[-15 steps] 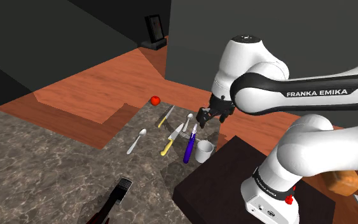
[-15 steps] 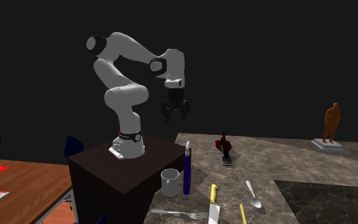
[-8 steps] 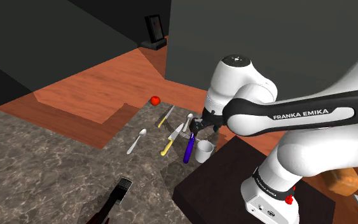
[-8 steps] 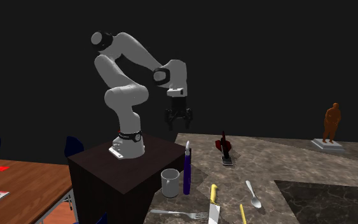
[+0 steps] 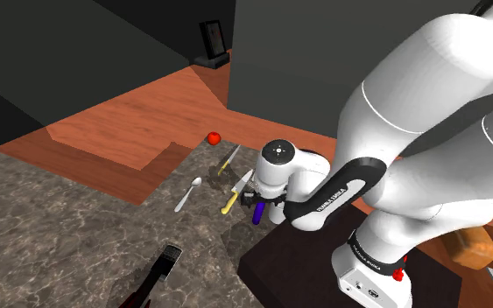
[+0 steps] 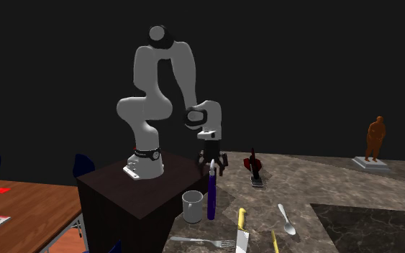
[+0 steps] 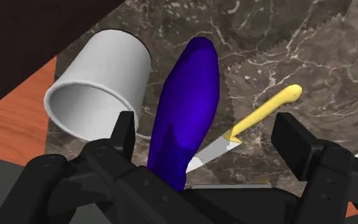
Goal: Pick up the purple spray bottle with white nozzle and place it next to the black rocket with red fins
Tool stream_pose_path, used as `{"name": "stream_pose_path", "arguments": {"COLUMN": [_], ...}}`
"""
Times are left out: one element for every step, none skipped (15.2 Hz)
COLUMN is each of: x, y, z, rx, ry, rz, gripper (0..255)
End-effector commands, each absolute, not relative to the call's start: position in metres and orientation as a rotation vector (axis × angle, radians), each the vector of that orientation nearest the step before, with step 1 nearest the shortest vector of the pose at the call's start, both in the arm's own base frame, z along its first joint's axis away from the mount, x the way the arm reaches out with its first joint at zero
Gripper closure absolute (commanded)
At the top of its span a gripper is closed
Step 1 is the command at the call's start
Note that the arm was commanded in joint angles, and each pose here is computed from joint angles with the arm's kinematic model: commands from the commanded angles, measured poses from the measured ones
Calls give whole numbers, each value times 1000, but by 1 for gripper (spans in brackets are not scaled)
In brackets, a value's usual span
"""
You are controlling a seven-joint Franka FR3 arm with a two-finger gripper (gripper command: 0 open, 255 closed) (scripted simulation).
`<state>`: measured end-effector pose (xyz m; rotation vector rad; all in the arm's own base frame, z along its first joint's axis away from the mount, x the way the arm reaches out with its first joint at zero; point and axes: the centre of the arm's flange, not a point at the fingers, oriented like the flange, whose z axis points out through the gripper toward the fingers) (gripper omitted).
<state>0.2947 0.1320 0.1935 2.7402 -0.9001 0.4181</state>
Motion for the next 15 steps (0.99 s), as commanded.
{"name": "stream_pose_path", "arguments": {"x": [296,298,299,300,301,302,303,303,303,303,303,303,303,303,303], "y": [133,131,130,128,127,125,123,123,123,123,123,123,123,123,123], "z": [178,173,169,164,159,154,146,146,146,146,146,146,146,146,146], "rx": [2744,2744,2744,2744,2744,2744,2744,2744,2744,2744,2744,2744,2744,2744,2744], "ry": [-941,-941,-941,-941,-941,-941,-941,-941,-941,-941,-941,-941,-941,-941,-941], "rz": [425,425,425,425,425,425,425,425,425,425,425,425,425,425,425], "gripper": [0,0,0,0,0,0,0,0,0,0,0,0,0,0,0]}}
